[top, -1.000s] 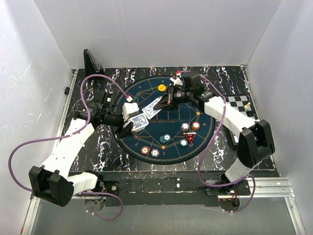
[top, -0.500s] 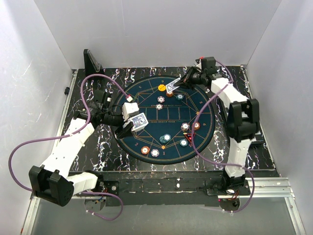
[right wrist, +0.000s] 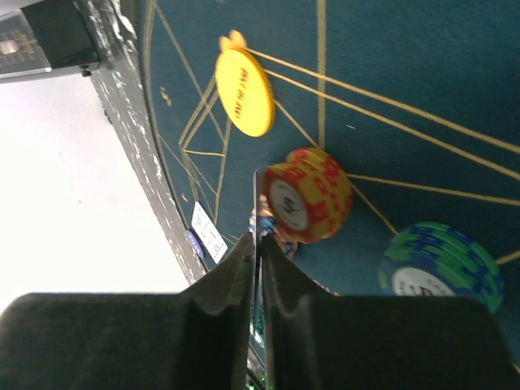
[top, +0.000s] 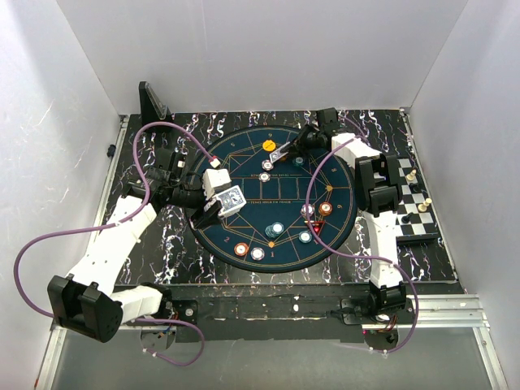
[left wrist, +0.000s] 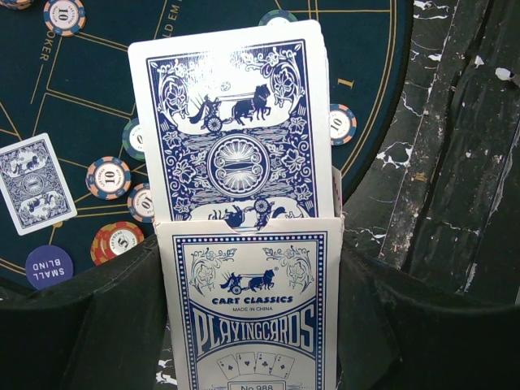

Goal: Distribute texas hold em gaming equipment

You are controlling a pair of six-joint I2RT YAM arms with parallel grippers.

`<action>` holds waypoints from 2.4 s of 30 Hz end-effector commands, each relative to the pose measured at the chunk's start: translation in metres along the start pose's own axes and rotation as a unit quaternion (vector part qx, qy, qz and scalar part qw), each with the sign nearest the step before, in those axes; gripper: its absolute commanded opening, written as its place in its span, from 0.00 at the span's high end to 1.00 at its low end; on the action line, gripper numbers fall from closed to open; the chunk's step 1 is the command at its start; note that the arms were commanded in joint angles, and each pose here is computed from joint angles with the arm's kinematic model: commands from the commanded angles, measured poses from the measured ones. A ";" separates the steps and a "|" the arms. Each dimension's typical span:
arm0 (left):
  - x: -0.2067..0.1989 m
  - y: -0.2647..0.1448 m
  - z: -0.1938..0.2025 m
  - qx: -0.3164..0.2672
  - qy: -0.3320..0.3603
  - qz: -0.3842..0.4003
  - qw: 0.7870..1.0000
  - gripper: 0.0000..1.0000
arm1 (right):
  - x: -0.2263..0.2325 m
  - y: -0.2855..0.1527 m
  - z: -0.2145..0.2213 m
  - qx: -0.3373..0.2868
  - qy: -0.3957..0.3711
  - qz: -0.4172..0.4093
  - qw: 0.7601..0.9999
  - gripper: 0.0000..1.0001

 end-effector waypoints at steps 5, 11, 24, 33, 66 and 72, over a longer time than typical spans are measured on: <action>0.003 -0.007 -0.014 -0.022 0.022 -0.013 0.999 0.89 | 0.010 -0.009 0.008 -0.021 -0.017 0.010 1.000 0.62; 0.001 -0.009 -0.014 -0.022 0.021 -0.016 0.999 0.89 | -0.007 -0.011 0.018 0.002 -0.006 0.038 0.999 0.56; -0.002 -0.008 -0.008 -0.011 0.025 -0.013 1.000 0.88 | 0.029 -0.074 0.064 0.022 -0.047 -0.007 0.999 0.48; -0.004 -0.008 -0.008 -0.015 0.035 0.002 0.999 0.88 | 0.070 -0.146 0.185 0.120 -0.167 -0.120 0.971 0.17; -0.002 -0.016 -0.018 -0.022 0.050 -0.009 0.998 0.88 | 0.075 -0.105 0.299 0.253 -0.222 -0.137 0.932 0.39; -0.002 -0.016 -0.020 -0.026 0.049 -0.011 0.998 0.88 | 0.071 -0.110 0.291 0.240 -0.215 -0.131 0.938 0.46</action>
Point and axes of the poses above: each gripper's point midway between its finger pads, its own y axis out along the fingers, its own x axis along the line the jaws close on, z = x × y, the point moved 9 cm from there along -y, back along the fingers, and after that the axes turned 7 degrees about y, right-handed, at the moved point
